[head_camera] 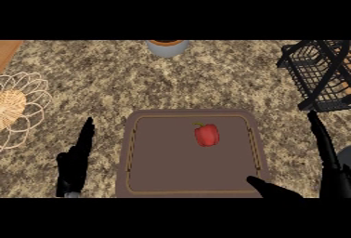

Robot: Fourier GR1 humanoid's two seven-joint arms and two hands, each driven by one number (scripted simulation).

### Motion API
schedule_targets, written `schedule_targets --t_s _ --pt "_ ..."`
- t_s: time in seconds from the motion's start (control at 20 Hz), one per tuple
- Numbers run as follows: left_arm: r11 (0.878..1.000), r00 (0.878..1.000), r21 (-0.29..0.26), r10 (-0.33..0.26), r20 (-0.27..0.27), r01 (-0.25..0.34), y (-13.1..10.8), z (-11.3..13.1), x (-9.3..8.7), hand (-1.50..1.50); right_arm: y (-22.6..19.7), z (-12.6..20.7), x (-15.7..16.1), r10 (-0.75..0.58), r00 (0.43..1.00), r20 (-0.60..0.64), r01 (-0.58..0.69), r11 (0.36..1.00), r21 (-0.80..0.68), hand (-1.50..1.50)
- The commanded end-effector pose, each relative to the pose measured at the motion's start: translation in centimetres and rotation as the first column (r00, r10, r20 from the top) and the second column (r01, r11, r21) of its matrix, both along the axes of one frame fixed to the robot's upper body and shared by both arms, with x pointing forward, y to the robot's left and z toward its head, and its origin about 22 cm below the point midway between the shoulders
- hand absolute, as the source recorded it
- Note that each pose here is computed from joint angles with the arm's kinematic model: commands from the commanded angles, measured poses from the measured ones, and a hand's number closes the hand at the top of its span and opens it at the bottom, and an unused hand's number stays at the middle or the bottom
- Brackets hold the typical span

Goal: Pick the bell pepper from the tray and place it in the tiered basket

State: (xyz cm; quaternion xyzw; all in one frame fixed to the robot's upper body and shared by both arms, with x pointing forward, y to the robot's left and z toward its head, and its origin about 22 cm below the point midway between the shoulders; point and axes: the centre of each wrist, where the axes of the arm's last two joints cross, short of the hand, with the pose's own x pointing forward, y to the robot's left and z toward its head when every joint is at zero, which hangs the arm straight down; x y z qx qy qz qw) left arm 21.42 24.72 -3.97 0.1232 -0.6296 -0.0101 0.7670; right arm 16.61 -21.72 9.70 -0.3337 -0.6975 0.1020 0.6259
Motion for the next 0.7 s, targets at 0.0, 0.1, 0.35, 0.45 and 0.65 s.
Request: schedule_targets --t_s 0.0,0.1,0.35,0.45,0.65 --pt "1.0 0.999 0.004 0.002 -0.054 -0.001 -0.1 -0.8 -0.5 0.0 1.0 0.7 -1.1 -0.061 0.986 -0.158 0.024 0.974 -0.224 -1.5" --pt "1.0 0.997 -0.004 0.009 -0.077 -0.009 0.1 -0.9 0.3 0.0 2.2 0.9 -1.1 -0.109 0.974 -0.2 0.046 0.954 -0.296 -1.5" --pt "1.0 0.997 0.001 -0.019 -0.076 0.019 -1.1 -0.4 1.3 0.0 8.2 3.2 0.4 -0.202 0.96 -0.193 0.122 0.924 -0.361 -1.5" --pt "1.0 0.998 -0.004 -0.003 -0.062 0.003 -0.1 -1.2 -1.0 0.0 10.3 3.7 0.1 -0.243 0.946 -0.214 0.143 0.907 -0.396 -1.5" --pt "1.0 0.998 0.0 -0.01 -0.067 0.01 -1.0 -1.1 0.3 0.0 13.4 3.0 1.9 -0.267 0.935 -0.234 0.138 0.881 -0.453 -1.5"
